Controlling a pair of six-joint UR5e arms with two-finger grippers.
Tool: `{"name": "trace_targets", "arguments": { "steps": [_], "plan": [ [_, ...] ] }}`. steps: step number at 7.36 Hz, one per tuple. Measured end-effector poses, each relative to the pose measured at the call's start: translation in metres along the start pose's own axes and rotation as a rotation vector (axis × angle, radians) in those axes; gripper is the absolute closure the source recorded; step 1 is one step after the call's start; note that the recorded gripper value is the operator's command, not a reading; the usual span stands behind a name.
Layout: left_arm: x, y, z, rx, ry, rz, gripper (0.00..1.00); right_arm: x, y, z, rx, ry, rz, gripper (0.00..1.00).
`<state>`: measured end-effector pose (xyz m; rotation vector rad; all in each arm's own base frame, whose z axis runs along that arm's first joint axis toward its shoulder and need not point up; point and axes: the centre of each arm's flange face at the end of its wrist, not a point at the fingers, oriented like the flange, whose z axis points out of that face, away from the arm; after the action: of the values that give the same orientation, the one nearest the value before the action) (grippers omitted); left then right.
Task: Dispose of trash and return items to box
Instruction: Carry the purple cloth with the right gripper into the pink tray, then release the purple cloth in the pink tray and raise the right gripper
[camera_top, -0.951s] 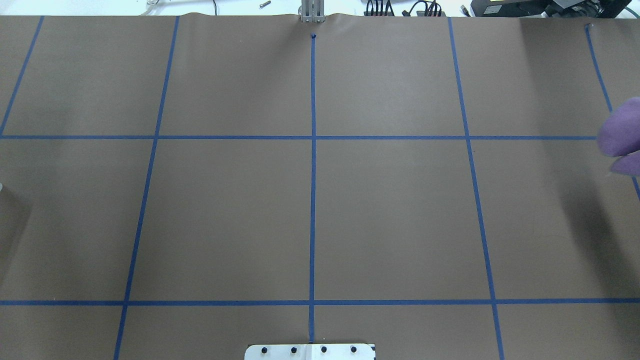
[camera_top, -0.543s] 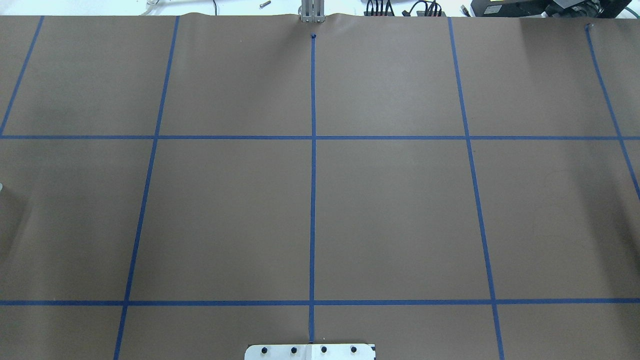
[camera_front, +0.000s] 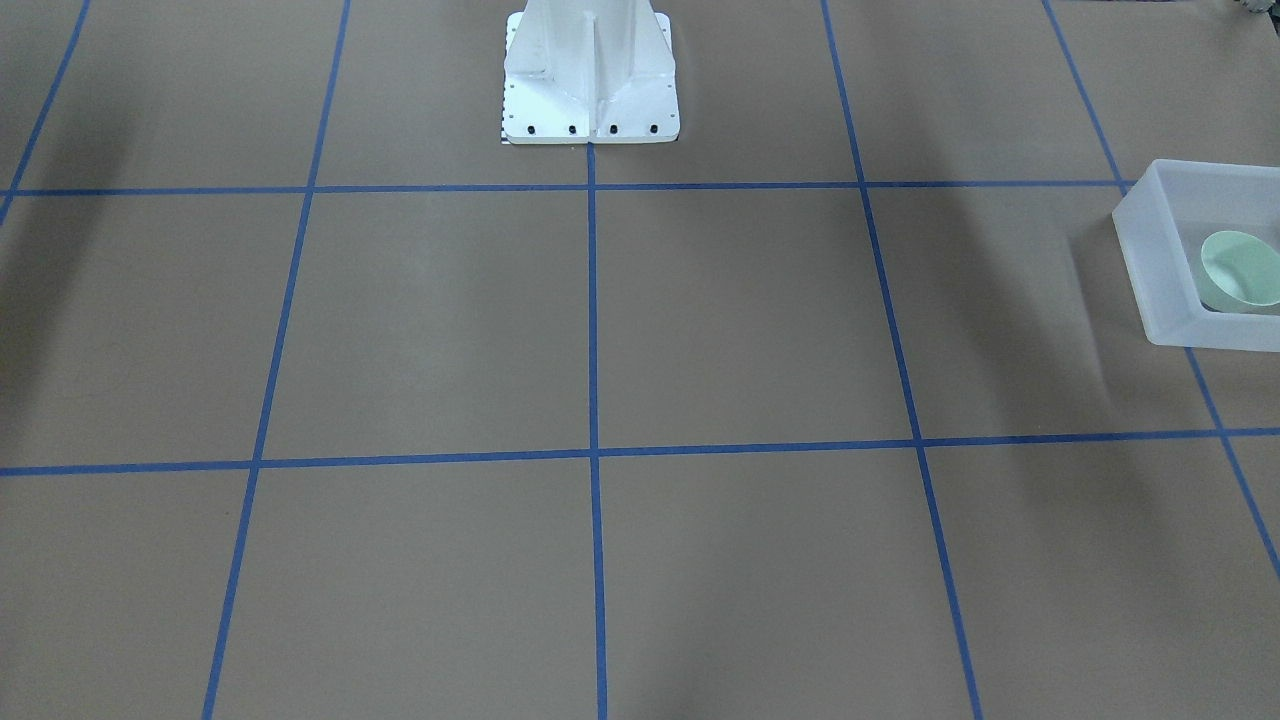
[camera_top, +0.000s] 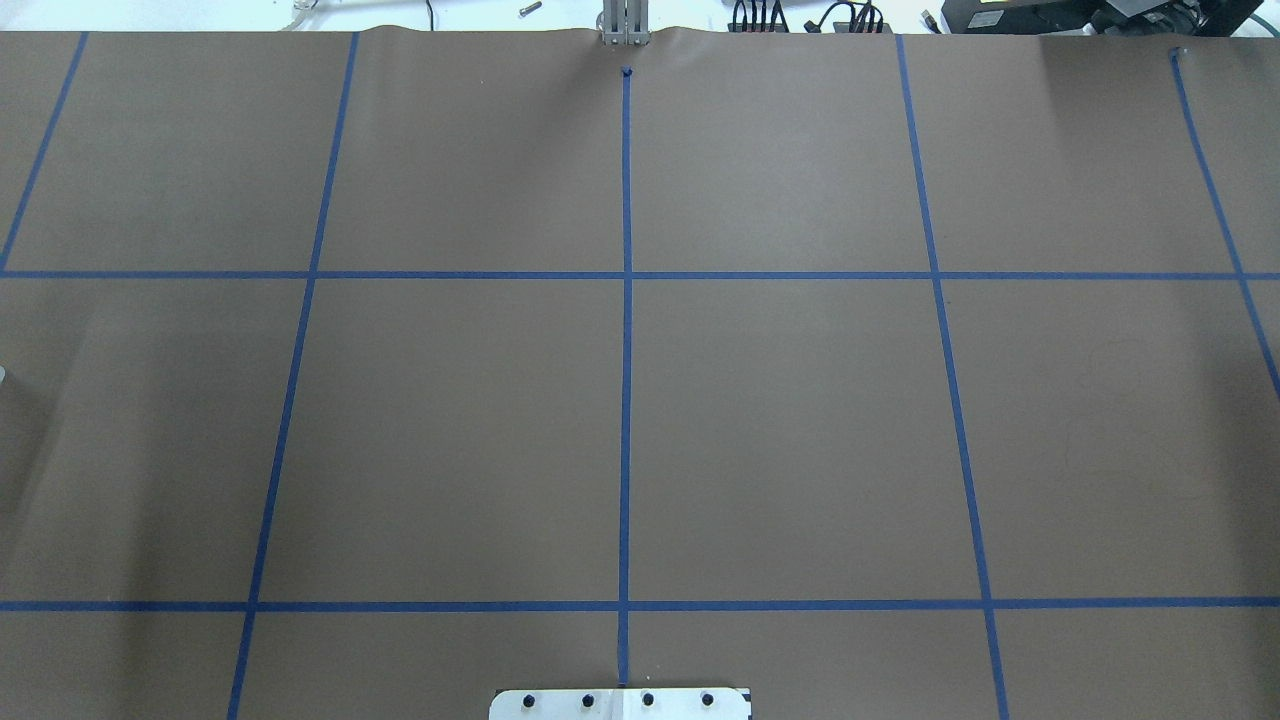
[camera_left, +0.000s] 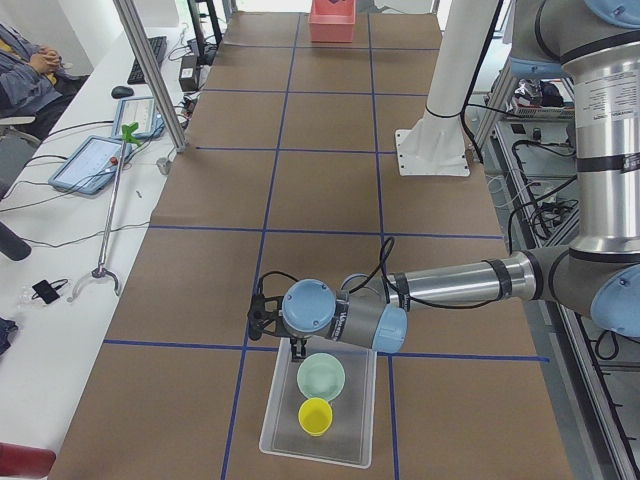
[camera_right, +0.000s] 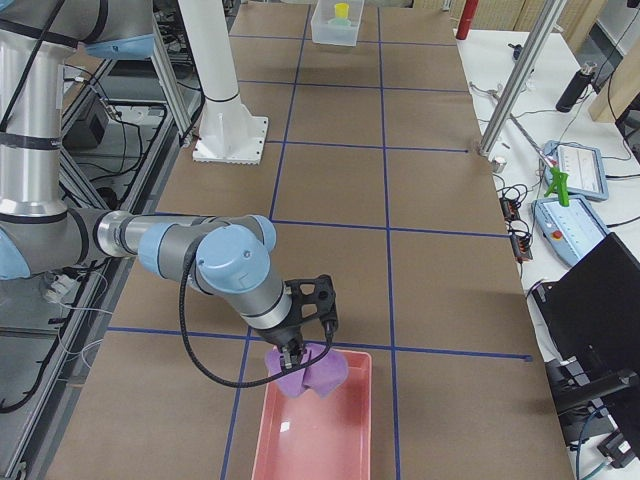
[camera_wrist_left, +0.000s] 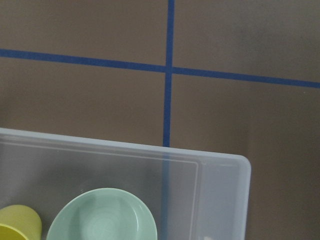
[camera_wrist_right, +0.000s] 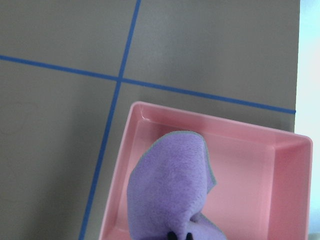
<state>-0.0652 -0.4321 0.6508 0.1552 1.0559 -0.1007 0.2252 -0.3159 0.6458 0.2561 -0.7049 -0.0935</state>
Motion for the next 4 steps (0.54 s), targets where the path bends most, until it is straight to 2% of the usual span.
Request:
{"name": "trace_targets", "arguments": {
  "steps": [1,3,4],
  "plan": [
    [0.008,-0.007,-0.003,0.010,-0.004,0.000,0.02,0.025,0.018,0.027,-0.038,-0.015,-0.008,1.00],
    [0.016,-0.019,-0.008,0.029,-0.020,0.013,0.02,0.058,0.032,0.066,-0.048,-0.019,-0.017,1.00],
    [0.017,-0.022,-0.009,0.034,-0.025,0.016,0.02,0.075,0.028,0.079,-0.049,-0.018,-0.014,0.37]
  ]
}}
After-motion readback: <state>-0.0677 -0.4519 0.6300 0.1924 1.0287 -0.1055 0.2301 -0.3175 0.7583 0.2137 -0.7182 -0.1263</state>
